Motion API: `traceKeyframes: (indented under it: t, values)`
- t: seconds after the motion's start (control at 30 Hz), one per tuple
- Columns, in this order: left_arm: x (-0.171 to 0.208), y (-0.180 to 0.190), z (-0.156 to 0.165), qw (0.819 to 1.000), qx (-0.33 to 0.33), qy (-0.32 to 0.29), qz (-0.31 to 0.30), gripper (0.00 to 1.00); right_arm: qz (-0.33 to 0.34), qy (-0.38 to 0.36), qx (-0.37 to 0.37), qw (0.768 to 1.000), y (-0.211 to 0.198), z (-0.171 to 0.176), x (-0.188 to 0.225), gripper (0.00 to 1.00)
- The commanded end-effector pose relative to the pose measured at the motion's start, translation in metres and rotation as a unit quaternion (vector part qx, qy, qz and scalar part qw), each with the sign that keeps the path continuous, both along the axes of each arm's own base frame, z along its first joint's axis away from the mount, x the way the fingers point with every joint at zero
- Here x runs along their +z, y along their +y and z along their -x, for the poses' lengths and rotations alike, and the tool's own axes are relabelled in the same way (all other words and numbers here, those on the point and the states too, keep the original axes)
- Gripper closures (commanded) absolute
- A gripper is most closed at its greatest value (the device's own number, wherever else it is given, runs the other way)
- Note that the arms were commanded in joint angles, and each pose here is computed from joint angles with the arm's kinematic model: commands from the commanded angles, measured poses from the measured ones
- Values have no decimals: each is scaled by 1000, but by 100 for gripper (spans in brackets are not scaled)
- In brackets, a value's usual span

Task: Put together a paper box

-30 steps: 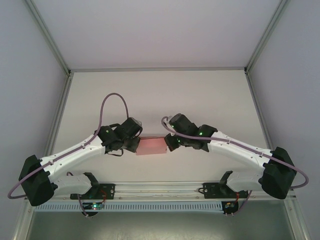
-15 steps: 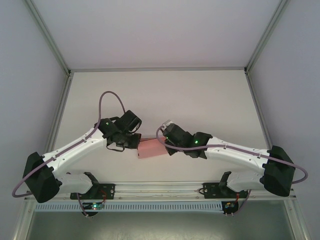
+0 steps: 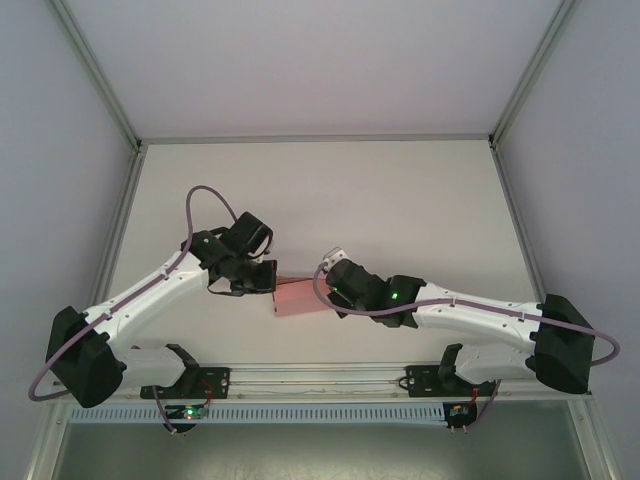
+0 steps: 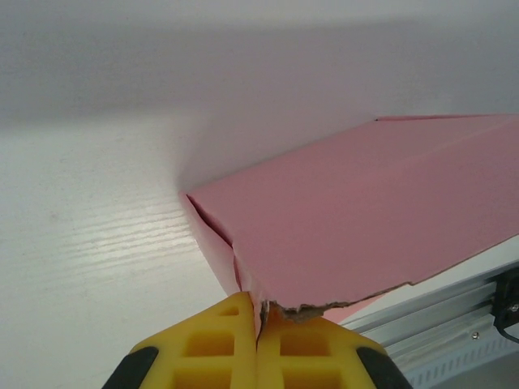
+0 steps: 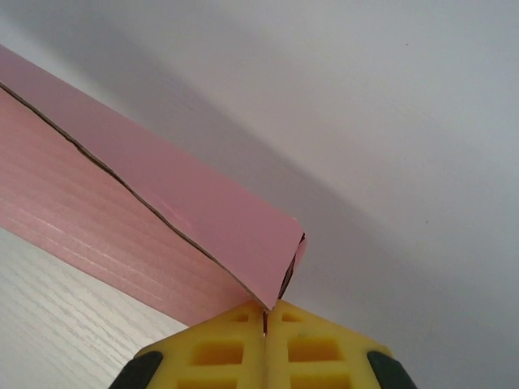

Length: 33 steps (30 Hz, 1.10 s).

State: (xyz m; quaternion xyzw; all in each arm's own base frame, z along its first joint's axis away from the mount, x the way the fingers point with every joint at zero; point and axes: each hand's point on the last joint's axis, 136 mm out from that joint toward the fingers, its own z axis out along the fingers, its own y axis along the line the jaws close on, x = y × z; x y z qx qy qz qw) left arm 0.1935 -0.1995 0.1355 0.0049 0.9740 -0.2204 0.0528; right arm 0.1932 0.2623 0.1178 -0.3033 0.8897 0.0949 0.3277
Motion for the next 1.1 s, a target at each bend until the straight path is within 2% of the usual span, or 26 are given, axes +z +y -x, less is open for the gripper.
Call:
traceKeyframes:
  t: [0.0, 0.23, 0.33, 0.57, 0.73, 0.87, 1.07]
  values:
    - [18, -28, -4, 997, -6, 19, 69, 100, 23, 51, 50, 997, 5, 29, -27, 100]
    - [25, -24, -11, 997, 26, 25, 62, 100, 21, 47, 49, 997, 6, 29, -30, 100]
    - [30, -27, -13, 996, 35, 30, 82, 100, 18, 49, 49, 997, 6, 30, -32, 100]
    - [25, -32, -13, 995, 20, 44, 87, 100, 17, 53, 49, 997, 6, 32, -36, 100]
    - [7, -3, -11, 1000, -17, 10, -8, 100, 11, 46, 45, 998, 4, 31, -34, 100]
    - [-11, -6, -4, 998, -60, -22, -25, 100, 14, 42, 42, 998, 2, 29, -35, 100]
    - [-39, -8, 0, 992, -68, -79, -72, 100, 0, 35, 37, 999, 4, 28, -37, 100]
